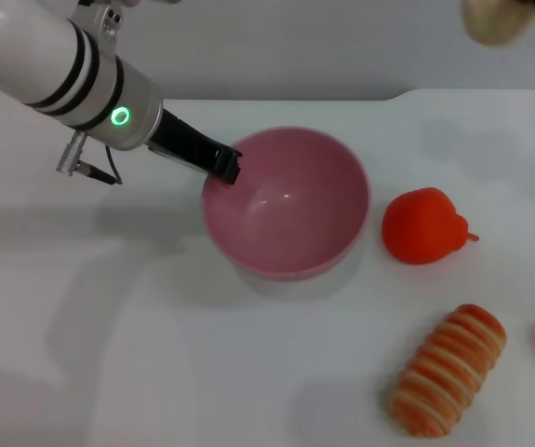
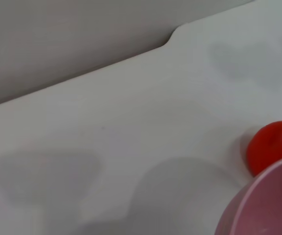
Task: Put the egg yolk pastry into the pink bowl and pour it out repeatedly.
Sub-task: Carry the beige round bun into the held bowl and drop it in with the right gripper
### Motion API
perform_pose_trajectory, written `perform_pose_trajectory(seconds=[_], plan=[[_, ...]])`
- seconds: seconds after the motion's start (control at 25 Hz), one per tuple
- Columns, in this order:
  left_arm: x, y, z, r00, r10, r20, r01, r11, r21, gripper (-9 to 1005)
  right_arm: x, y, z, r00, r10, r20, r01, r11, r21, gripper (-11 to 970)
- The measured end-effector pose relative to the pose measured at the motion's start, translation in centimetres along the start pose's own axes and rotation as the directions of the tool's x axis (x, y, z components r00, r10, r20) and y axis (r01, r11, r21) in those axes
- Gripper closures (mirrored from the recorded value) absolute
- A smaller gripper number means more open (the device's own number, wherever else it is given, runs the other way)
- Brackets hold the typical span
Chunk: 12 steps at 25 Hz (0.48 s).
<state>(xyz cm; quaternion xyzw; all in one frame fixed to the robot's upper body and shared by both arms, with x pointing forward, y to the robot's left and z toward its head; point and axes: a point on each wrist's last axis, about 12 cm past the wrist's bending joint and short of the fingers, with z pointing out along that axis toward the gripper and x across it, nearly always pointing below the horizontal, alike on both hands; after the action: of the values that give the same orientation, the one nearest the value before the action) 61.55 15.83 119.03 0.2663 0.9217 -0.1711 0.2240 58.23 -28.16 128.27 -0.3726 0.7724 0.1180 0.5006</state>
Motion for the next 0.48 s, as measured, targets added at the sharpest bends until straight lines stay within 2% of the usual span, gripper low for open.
perform_pose_trajectory(seconds=[0.08,0.12,0.2,0.28,0.32,0.48], plan=[[-0.1,-0.1,0.0,1.000,-0.002,0.007,0.002,1.000,0.007,955,-2.3,2.1,0.8,0.994,-0.038,0.102,0.051,0.989,-0.136,896],[-0.1,-0.2,0.0,1.000,-0.003,0.009,0.003,1.000,0.013,955,-2.3,2.1,0.8,0.994,-0.038,0.102,0.051,0.989,-0.136,897],[-0.1,-0.2,0.0,1.000,-0.004,0.012,0.004,1.000,0.017,955,-3.2,3.5,2.1,0.991,-0.065,0.116,0.089,0.973,-0.214,898],[-0.2,-0.3,0.0,1.000,-0.005,0.017,0.004,1.000,0.020,955,-3.8,5.3,4.5,0.989,-0.090,0.116,0.124,0.936,-0.330,900],[-0.2,-0.3,0.1,1.000,-0.005,0.018,0.004,1.000,0.021,955,-3.8,5.3,4.5,0.989,-0.090,0.116,0.124,0.936,-0.330,901],[-0.3,-0.3,0.1,1.000,-0.004,0.021,0.004,1.000,0.024,955,-3.8,7.0,7.7,0.994,-0.082,0.078,0.109,0.876,-0.469,903]])
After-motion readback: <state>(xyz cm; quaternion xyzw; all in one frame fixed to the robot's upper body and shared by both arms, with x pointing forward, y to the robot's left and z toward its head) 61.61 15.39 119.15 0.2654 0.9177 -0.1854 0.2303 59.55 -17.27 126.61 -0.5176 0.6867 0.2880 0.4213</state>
